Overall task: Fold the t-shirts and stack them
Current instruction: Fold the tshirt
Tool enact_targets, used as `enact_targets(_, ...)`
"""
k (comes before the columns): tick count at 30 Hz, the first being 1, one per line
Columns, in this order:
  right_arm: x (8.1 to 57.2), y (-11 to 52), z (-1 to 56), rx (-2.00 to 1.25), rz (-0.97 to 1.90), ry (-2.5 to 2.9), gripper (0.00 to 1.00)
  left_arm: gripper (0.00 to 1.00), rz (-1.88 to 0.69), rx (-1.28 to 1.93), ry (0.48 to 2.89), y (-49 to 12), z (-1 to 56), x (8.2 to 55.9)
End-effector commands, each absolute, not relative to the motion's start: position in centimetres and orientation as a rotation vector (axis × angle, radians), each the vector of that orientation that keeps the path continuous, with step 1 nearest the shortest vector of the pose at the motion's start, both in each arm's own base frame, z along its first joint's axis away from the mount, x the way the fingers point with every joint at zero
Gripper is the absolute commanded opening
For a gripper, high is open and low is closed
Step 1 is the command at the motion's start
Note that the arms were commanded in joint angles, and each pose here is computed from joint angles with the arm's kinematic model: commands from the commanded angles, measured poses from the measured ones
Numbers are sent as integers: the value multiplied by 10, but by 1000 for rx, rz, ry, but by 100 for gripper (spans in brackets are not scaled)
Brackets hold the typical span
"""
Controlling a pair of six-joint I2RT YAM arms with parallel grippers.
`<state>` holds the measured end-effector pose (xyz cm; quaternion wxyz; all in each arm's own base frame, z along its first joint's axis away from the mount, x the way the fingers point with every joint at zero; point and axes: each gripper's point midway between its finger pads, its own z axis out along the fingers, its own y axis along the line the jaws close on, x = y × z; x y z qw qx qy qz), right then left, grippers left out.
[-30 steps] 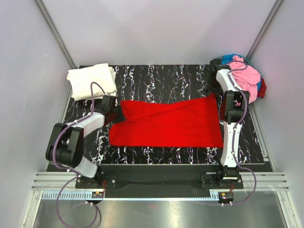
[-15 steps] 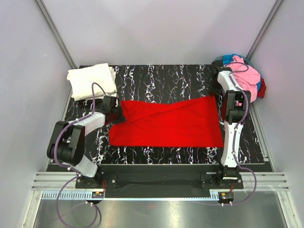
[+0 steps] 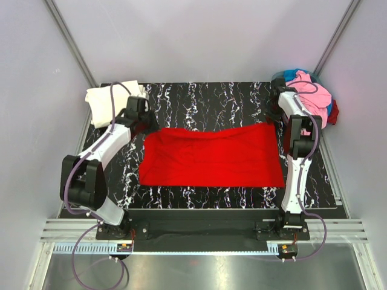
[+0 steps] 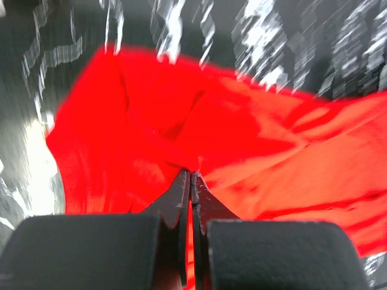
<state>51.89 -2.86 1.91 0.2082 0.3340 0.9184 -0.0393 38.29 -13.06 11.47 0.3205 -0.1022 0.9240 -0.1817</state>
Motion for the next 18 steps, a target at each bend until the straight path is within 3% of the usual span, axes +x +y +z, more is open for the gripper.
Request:
enact_targets(1, 520, -31, 80, 934, -45, 2482, 0, 0, -450, -243, 2380, -126, 153, 402)
enact_targets(7, 509, -24, 111, 916, 11, 2459, 0, 0, -440, -208, 2332, -125, 194, 411)
enact_targets(18, 458, -19, 140, 909, 48, 2426, 0, 0, -366, -154, 2345, -114, 211, 401)
